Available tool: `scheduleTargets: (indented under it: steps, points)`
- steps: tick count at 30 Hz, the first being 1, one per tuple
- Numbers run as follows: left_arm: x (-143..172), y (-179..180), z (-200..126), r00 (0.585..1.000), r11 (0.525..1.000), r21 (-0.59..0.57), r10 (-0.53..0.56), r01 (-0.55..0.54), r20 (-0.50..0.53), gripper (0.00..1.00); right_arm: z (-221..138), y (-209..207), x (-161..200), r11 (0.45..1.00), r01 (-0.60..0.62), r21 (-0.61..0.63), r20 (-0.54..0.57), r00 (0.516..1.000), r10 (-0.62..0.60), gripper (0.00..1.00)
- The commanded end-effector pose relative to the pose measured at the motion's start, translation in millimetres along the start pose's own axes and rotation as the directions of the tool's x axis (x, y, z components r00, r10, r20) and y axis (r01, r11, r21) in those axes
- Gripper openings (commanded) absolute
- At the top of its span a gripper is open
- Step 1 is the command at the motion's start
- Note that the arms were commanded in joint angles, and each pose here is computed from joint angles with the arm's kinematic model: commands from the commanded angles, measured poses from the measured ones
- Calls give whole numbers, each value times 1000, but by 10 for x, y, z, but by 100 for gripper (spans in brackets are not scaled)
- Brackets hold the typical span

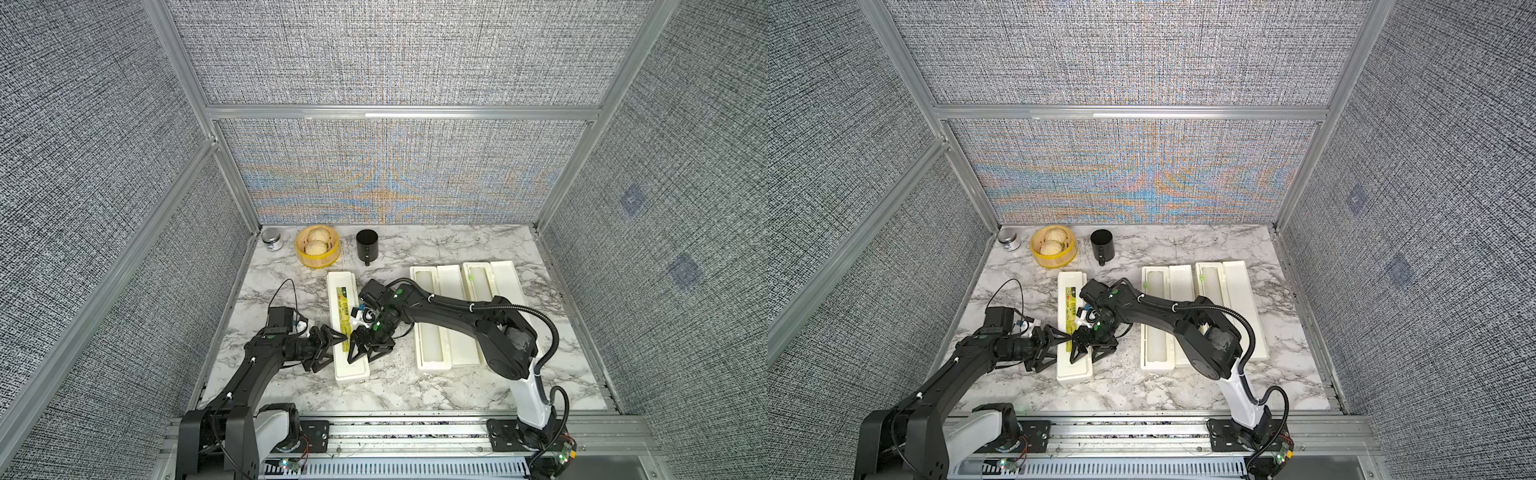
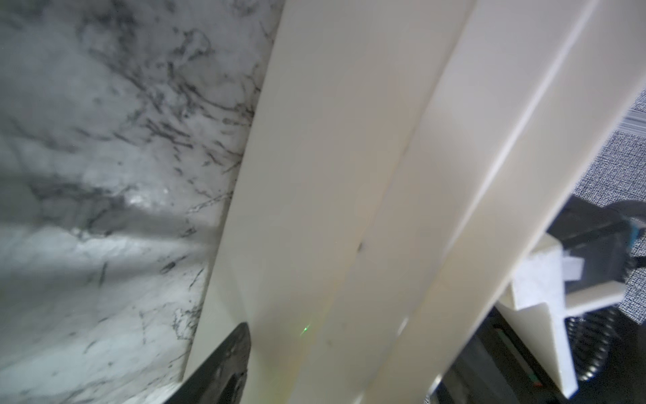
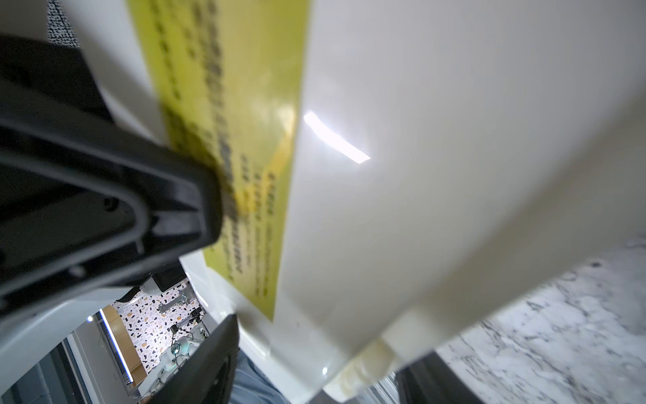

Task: Put plastic wrap rolls into dispensers
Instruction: Close the lid on the plastic wrap cutting box.

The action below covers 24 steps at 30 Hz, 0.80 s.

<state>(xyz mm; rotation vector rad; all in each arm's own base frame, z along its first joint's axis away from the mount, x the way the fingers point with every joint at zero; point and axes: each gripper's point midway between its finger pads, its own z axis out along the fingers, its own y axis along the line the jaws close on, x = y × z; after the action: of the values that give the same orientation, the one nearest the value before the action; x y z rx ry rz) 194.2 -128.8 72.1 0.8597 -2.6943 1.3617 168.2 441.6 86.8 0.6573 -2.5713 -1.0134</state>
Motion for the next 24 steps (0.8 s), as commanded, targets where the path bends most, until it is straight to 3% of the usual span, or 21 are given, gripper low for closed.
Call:
scheduleTargets:
  steps: [1, 13, 20, 24]
  points:
    - [184, 102, -2, 991, 992, -20, -122, 121, -50, 75, 61, 132, -42, 997, 10, -72, -10, 1000, -10, 68]
    - [159, 20, 119, 986, 987, 49, -147, 151, -77, 74, 165, 146, -114, 997, 10, -80, -25, 1000, -12, 69]
    - [95, 297, 53, 994, 979, -181, -101, 91, -46, 70, 111, -79, -121, 999, -33, -18, 5, 999, 33, 70]
    - [-54, 256, 90, 995, 979, -181, -102, 99, -12, 70, -28, -102, -187, 1000, -12, -20, 49, 999, 13, 73]
